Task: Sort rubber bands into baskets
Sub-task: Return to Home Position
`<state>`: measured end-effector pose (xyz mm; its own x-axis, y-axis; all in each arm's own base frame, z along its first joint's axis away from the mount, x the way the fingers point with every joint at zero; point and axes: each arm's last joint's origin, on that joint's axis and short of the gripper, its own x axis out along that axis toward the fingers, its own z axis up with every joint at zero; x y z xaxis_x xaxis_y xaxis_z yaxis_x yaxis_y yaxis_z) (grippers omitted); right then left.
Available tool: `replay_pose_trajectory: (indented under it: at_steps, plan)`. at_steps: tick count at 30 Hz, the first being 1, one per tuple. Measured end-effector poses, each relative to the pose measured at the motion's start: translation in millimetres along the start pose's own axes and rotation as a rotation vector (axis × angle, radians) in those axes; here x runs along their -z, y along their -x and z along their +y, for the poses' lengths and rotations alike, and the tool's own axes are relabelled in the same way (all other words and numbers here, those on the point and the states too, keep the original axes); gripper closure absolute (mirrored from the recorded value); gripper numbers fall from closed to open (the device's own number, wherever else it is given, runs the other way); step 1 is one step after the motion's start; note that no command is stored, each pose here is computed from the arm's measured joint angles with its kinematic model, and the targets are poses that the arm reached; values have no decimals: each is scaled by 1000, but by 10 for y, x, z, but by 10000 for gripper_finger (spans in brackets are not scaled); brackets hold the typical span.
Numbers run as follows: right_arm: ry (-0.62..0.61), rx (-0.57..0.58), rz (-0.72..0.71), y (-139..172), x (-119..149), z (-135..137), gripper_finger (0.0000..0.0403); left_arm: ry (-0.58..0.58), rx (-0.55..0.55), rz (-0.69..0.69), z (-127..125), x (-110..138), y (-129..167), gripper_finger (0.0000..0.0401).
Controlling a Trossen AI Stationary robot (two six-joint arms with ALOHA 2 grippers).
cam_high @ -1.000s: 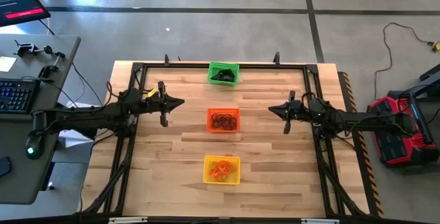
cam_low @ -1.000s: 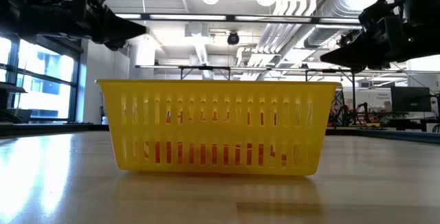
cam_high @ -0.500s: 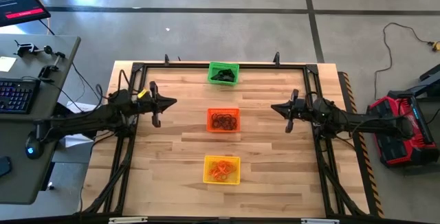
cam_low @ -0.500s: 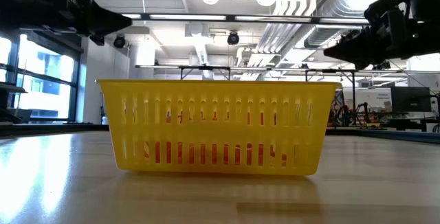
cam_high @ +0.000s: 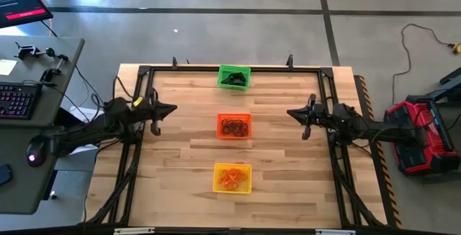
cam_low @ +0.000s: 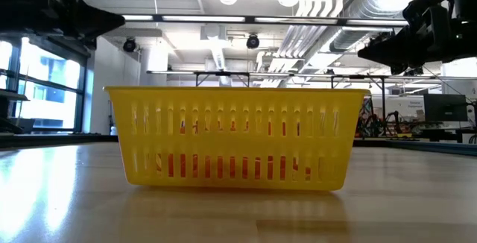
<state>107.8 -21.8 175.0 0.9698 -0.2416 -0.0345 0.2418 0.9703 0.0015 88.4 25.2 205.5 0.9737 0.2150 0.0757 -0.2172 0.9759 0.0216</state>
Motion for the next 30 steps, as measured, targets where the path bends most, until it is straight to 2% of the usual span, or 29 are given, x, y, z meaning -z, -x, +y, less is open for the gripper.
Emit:
replay_pose_trajectory:
  at_steps: [2,8,12,24,30]
  plan:
    - [-6,0,-6,24,-3,-2,403,11,-10,-23,-1,78,27,401]
    - [-22,11,-16,114,7,-10,403,40,-37,34,9,284,-10,401]
    - [-18,38,-11,154,25,-20,403,8,-61,32,16,337,-21,401]
    - [4,107,-62,119,64,-84,403,40,-119,54,54,376,-19,401]
    - [6,156,-64,123,61,-131,403,89,-95,49,50,372,-20,401]
